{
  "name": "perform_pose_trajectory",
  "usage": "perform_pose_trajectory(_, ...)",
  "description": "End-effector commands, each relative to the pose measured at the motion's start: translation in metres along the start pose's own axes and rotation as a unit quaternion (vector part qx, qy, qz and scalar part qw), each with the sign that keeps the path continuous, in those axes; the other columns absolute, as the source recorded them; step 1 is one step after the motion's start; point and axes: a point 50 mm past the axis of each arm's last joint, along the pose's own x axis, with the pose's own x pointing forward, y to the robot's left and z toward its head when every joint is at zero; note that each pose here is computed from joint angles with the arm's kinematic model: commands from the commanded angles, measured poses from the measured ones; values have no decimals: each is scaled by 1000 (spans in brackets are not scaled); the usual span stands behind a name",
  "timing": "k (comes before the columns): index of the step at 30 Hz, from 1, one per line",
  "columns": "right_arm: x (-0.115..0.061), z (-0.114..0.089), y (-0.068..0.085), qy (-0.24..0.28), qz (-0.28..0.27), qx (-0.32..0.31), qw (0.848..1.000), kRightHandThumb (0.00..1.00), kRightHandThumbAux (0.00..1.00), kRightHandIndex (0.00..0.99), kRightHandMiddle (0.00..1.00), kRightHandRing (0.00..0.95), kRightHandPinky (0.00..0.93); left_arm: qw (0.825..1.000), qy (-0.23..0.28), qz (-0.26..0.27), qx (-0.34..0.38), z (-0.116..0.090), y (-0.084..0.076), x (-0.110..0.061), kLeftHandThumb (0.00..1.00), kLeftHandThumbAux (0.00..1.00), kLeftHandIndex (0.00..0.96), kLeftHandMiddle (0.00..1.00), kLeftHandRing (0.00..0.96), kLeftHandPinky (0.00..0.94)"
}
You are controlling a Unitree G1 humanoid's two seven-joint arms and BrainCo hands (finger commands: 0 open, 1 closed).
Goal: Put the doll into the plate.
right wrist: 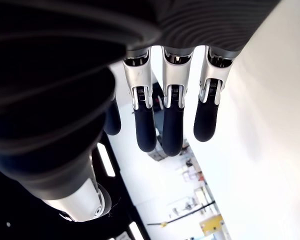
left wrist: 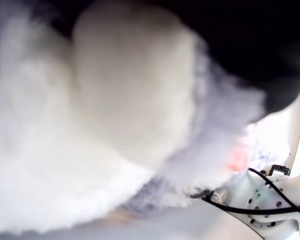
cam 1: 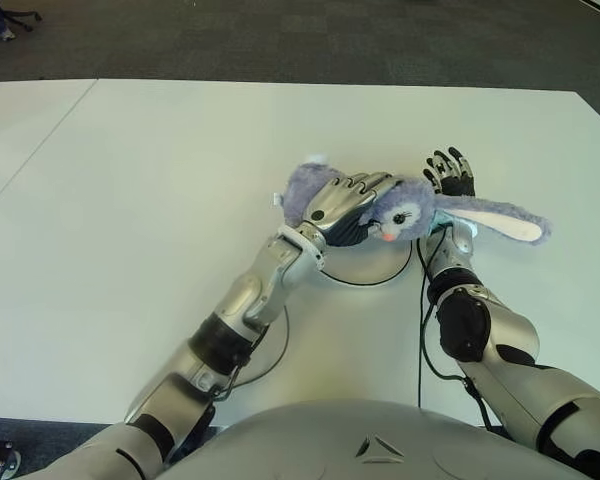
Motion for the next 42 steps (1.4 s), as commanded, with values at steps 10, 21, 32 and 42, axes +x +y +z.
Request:
perform_pose_trajectory(10,-77,-100,-32,218,-97,63,969,523,825,186,282,290,286,977,37,-185,-97,-24,-33,-35,53,264,0,0,0,0)
perform_pose_trajectory(21,-77,-100,-32,223,-91,40,970,499,850,164,254,266,254,974,34,-178,-133,-24,-22,-41,42,236,0,0,0,0)
perform_pose_trajectory(32,-77,-102,-28,225,-85,52,969,527,864,163,265,271,274,971,52,-176,-152,-33,-14,-42,17,238,0,0,0,0)
perform_pose_trajectory(42,-78,-101,-25,211,-80,55,973,547,856,180,253,264,282,974,48,-163,-150,-46,5,-39,20,250,0,0,0,0)
